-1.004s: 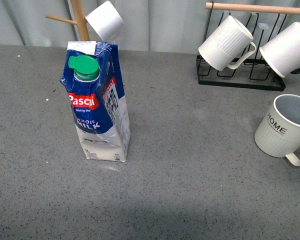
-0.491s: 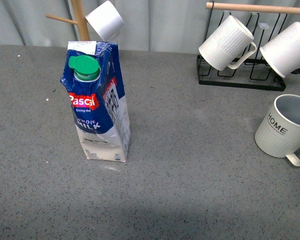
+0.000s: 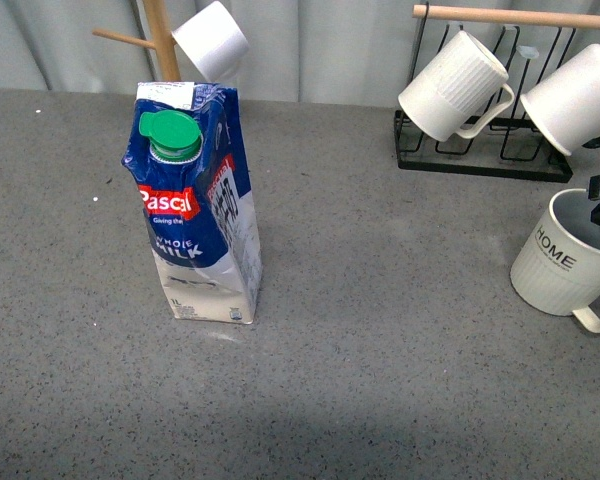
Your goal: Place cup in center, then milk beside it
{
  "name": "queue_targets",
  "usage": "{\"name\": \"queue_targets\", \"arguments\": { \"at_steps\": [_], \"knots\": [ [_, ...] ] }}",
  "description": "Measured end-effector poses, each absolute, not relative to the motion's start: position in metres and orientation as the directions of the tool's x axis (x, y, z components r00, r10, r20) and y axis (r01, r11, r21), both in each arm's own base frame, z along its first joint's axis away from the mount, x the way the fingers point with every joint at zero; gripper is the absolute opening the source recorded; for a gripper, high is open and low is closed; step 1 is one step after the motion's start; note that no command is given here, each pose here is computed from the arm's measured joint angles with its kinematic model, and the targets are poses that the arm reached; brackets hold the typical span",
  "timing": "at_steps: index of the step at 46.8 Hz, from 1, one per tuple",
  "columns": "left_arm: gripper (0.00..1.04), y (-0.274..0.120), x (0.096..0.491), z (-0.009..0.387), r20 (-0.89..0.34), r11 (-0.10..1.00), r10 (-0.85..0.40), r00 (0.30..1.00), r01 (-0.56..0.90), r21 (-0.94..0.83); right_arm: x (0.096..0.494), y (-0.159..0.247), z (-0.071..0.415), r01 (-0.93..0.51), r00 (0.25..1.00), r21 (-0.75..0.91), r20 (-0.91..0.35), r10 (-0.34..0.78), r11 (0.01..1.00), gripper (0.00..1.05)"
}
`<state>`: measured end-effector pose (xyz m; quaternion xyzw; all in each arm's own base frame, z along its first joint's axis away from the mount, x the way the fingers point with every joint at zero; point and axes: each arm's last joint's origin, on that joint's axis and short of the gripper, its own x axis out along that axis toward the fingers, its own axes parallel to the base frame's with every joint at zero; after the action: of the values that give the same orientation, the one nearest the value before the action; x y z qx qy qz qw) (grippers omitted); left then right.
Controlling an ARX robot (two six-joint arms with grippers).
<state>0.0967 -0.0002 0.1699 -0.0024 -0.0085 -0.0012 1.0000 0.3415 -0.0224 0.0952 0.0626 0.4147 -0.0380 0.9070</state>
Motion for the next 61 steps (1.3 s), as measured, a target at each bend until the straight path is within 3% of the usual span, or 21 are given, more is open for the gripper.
{"name": "queue_targets", "arguments": {
  "at_steps": [15,26,32,43,55,61],
  "knots": [
    [0.98,0.000,0.097,0.170,0.017,1.000,-0.002,1.000,0.002,-0.005,0.341,-0.022,0.096,0.136,0.626,0.072,-0.779,-0.029,0.988,0.01],
    [0.98,0.000,0.097,0.170,0.017,1.000,-0.002,1.000,0.002,-0.005,0.339,-0.013,0.106,0.097,0.640,0.107,-0.768,0.020,0.990,0.02],
    [0.98,0.000,0.097,0.170,0.017,1.000,-0.002,1.000,0.002,-0.005,0.336,0.007,0.120,0.024,0.644,0.163,-0.757,0.109,0.986,0.02],
    [0.98,0.000,0.097,0.170,0.017,1.000,-0.002,1.000,0.002,-0.005,0.339,0.063,0.121,-0.104,0.566,0.201,-0.793,0.224,0.974,0.02],
    [0.98,0.000,0.097,0.170,0.017,1.000,-0.002,1.000,0.002,-0.005,0.343,0.084,0.106,-0.115,0.487,0.176,-0.848,0.210,0.978,0.02],
    [0.98,0.000,0.097,0.170,0.017,1.000,-0.002,1.000,0.002,-0.005,0.345,0.086,0.105,-0.113,0.487,0.167,-0.850,0.201,0.979,0.02]
  ]
}}
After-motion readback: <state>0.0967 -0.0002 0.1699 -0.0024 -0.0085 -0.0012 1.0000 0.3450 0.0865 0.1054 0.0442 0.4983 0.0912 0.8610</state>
